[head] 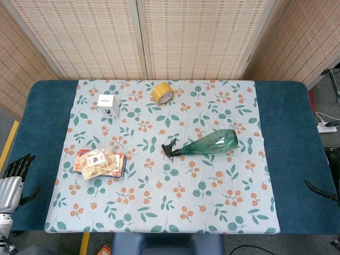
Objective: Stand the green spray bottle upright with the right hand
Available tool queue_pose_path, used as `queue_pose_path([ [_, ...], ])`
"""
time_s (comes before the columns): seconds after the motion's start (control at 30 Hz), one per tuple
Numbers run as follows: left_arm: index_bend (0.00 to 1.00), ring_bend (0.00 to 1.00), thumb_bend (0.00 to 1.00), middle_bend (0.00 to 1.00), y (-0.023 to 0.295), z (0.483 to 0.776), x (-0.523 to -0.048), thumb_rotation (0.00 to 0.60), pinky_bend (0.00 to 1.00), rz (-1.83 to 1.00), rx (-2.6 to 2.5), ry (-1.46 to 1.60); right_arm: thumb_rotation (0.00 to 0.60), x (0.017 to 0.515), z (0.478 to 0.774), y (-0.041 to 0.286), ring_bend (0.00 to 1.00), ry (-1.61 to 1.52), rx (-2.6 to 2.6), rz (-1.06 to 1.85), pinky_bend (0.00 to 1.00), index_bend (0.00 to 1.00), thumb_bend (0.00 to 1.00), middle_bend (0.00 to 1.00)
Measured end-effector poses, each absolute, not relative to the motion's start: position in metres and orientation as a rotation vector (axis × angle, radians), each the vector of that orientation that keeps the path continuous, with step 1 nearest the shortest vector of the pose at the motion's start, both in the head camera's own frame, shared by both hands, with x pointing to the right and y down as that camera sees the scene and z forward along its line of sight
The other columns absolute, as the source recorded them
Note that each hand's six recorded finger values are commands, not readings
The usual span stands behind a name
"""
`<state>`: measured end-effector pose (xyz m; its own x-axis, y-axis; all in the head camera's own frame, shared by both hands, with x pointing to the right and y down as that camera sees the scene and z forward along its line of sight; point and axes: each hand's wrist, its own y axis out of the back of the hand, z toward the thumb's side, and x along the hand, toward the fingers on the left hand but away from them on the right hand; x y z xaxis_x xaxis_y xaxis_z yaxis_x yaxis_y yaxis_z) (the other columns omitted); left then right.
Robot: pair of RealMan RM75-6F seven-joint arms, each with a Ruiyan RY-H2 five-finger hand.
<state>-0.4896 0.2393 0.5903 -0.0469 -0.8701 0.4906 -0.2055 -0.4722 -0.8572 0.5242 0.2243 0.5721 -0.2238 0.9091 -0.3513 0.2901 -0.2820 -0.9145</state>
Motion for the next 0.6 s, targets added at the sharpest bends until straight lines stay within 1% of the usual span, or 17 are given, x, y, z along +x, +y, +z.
queue_pose_path([
  [0.43, 0.00, 0.00, 0.30, 0.00, 0.242, 0.587, -0.493, 0.600, 0.04, -1.554, -1.687, 1.146, 0.600, 0.516, 0.570, 0.224, 0.00, -1.423, -1.515, 1.510, 0.00, 0.00, 0.00, 0.00],
  [0.53, 0.00, 0.00, 0.30, 0.00, 0.243, 0.586, -0.496, 0.600, 0.04, -1.561, -1.683, 1.158, 0.600, 0.511, 0.571, 0.217, 0.00, -1.396, -1.519, 1.487, 0.00, 0.00, 0.00, 0.00],
  [0.6, 0.00, 0.00, 0.30, 0.00, 0.244, 0.585, -0.499, 0.600, 0.04, -1.565, -1.680, 1.173, 0.600, 0.506, 0.571, 0.205, 0.00, -1.354, -1.522, 1.464, 0.00, 0.00, 0.00, 0.00],
])
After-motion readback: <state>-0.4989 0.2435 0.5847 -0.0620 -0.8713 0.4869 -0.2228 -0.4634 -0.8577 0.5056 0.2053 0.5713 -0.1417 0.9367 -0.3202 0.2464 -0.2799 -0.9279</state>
